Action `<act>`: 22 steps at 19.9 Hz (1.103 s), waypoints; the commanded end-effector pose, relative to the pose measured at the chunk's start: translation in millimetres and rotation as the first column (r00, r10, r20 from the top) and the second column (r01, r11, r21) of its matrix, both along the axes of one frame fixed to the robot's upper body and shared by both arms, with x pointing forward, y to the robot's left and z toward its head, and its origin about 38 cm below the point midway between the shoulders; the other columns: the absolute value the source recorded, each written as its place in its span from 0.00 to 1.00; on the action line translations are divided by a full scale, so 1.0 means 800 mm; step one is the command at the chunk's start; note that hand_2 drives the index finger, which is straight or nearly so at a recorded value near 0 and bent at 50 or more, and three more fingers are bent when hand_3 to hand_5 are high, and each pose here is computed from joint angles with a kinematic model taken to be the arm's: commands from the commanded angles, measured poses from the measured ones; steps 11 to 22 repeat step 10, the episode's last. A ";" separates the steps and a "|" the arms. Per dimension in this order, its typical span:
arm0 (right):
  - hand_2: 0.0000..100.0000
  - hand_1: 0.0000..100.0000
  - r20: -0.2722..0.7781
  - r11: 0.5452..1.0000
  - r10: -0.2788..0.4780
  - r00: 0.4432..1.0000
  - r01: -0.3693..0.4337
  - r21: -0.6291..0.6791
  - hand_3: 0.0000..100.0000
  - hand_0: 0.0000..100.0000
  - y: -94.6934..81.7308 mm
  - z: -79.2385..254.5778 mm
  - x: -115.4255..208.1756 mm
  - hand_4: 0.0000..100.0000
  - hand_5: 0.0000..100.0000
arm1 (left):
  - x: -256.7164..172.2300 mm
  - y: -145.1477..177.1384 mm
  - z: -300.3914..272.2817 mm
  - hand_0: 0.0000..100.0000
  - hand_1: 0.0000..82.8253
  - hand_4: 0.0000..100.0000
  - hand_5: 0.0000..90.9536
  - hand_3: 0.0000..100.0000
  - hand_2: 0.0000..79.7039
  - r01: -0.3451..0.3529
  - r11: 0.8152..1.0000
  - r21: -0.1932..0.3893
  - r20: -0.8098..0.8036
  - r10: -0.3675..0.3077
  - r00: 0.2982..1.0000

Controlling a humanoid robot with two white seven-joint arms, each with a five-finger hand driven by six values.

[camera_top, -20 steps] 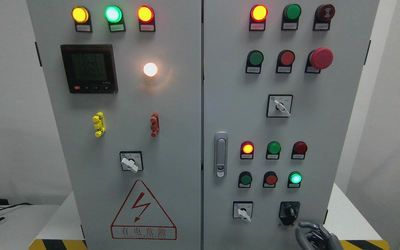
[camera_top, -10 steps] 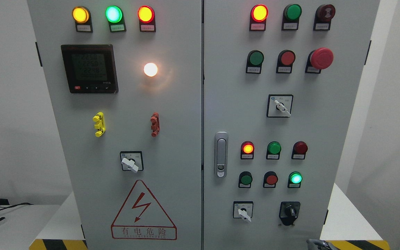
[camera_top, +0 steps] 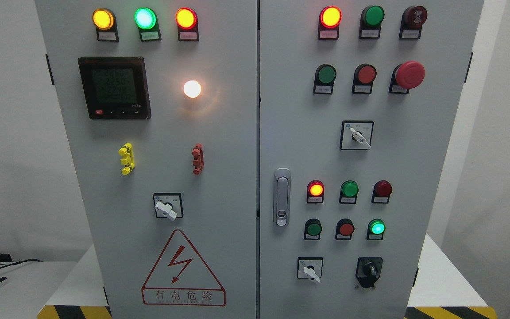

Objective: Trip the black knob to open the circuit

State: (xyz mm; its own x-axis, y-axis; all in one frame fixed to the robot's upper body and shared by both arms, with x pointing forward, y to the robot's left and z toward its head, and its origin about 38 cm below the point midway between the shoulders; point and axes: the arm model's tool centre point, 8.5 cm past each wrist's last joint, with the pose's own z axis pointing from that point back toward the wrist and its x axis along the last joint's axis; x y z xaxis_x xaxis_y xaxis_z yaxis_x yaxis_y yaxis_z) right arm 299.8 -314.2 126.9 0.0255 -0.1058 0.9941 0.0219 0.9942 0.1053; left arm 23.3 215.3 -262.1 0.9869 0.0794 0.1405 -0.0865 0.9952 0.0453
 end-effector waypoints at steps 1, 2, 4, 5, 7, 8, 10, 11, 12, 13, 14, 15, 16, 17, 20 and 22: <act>0.12 0.00 0.068 1.000 -0.004 0.998 0.006 -0.031 0.22 0.00 -0.018 0.035 -0.025 0.22 0.23 | 0.000 0.000 0.000 0.12 0.47 0.00 0.00 0.00 0.00 0.031 1.000 -0.001 0.001 -0.031 1.000; 0.12 0.00 0.071 0.999 -0.005 0.997 0.007 -0.031 0.22 0.00 -0.019 0.035 -0.025 0.21 0.22 | 0.000 0.000 0.000 0.12 0.47 0.00 0.00 0.00 0.00 0.031 1.000 -0.001 0.001 -0.031 1.000; 0.11 0.00 0.069 0.999 -0.007 0.998 0.009 -0.030 0.21 0.00 -0.019 0.034 -0.027 0.21 0.22 | 0.000 0.000 0.000 0.12 0.47 0.00 0.00 0.00 0.00 0.031 1.000 -0.001 0.001 -0.031 1.000; 0.11 0.00 0.069 0.999 -0.007 0.998 0.009 -0.030 0.21 0.00 -0.019 0.034 -0.027 0.21 0.22 | 0.000 0.000 0.000 0.12 0.47 0.00 0.00 0.00 0.00 0.031 1.000 -0.001 0.001 -0.031 1.000; 0.10 0.00 0.068 1.000 -0.006 0.998 0.008 -0.030 0.20 0.00 -0.018 0.034 -0.027 0.20 0.21 | 0.000 0.000 0.000 0.12 0.47 0.00 0.00 0.00 0.00 0.031 1.000 -0.001 0.001 -0.031 1.000; 0.10 0.00 0.068 1.000 -0.007 0.998 0.009 -0.030 0.20 0.00 -0.019 0.034 -0.027 0.20 0.21 | 0.000 0.000 0.000 0.12 0.47 0.00 0.00 0.00 0.00 0.031 1.000 -0.001 0.001 -0.031 1.000; 0.09 0.00 0.068 1.000 -0.007 0.998 0.009 -0.030 0.19 0.00 -0.019 0.034 -0.027 0.19 0.20 | 0.000 0.000 0.000 0.12 0.47 0.00 0.00 0.00 0.00 0.031 1.000 -0.001 0.001 -0.031 1.000; 0.09 0.00 0.068 1.000 -0.007 0.998 0.009 -0.030 0.19 0.00 -0.019 0.034 -0.027 0.19 0.20 | 0.000 0.000 0.000 0.12 0.47 0.00 0.00 0.00 0.00 0.031 1.000 -0.001 0.001 -0.031 1.000; 0.09 0.00 0.068 1.000 -0.007 0.998 0.009 -0.030 0.19 0.00 -0.019 0.034 -0.027 0.19 0.20 | 0.000 0.000 0.000 0.12 0.47 0.00 0.00 0.00 0.00 0.031 1.000 -0.001 0.001 -0.031 1.000; 0.09 0.00 0.068 1.000 -0.007 0.998 0.009 -0.030 0.19 0.00 -0.019 0.034 -0.027 0.19 0.20 | 0.000 0.000 0.000 0.12 0.47 0.00 0.00 0.00 0.00 0.031 1.000 -0.001 0.001 -0.031 1.000; 0.09 0.00 0.068 1.000 -0.007 0.998 0.009 -0.030 0.19 0.00 -0.019 0.034 -0.027 0.19 0.20 | 0.000 0.000 0.000 0.12 0.47 0.00 0.00 0.00 0.00 0.031 1.000 -0.001 0.001 -0.031 1.000; 0.09 0.00 0.068 1.000 -0.007 0.998 0.009 -0.030 0.19 0.00 -0.019 0.034 -0.027 0.19 0.20 | 0.000 0.000 0.000 0.12 0.47 0.00 0.00 0.00 0.00 0.031 1.000 -0.001 0.001 -0.031 1.000; 0.09 0.00 0.068 1.000 -0.007 0.998 0.009 -0.030 0.19 0.00 -0.019 0.034 -0.027 0.19 0.20 | 0.000 0.000 0.000 0.12 0.47 0.00 0.00 0.00 0.00 0.031 1.000 -0.001 0.001 -0.031 1.000; 0.09 0.00 0.068 1.000 -0.007 0.998 0.009 -0.030 0.19 0.00 -0.019 0.034 -0.027 0.19 0.20 | 0.000 0.000 0.000 0.12 0.47 0.00 0.00 0.00 0.00 0.031 1.000 -0.001 0.001 -0.031 1.000; 0.09 0.00 0.068 1.000 -0.007 0.998 0.009 -0.030 0.19 0.00 -0.019 0.034 -0.027 0.19 0.20 | 0.000 0.000 0.000 0.12 0.47 0.00 0.00 0.00 0.00 0.031 1.000 -0.001 0.001 -0.031 1.000; 0.09 0.00 0.068 1.000 -0.007 0.998 0.009 -0.030 0.19 0.00 -0.019 0.034 -0.027 0.19 0.20 | 0.000 0.000 0.000 0.12 0.47 0.00 0.00 0.00 0.00 0.031 1.000 -0.001 0.001 -0.031 1.000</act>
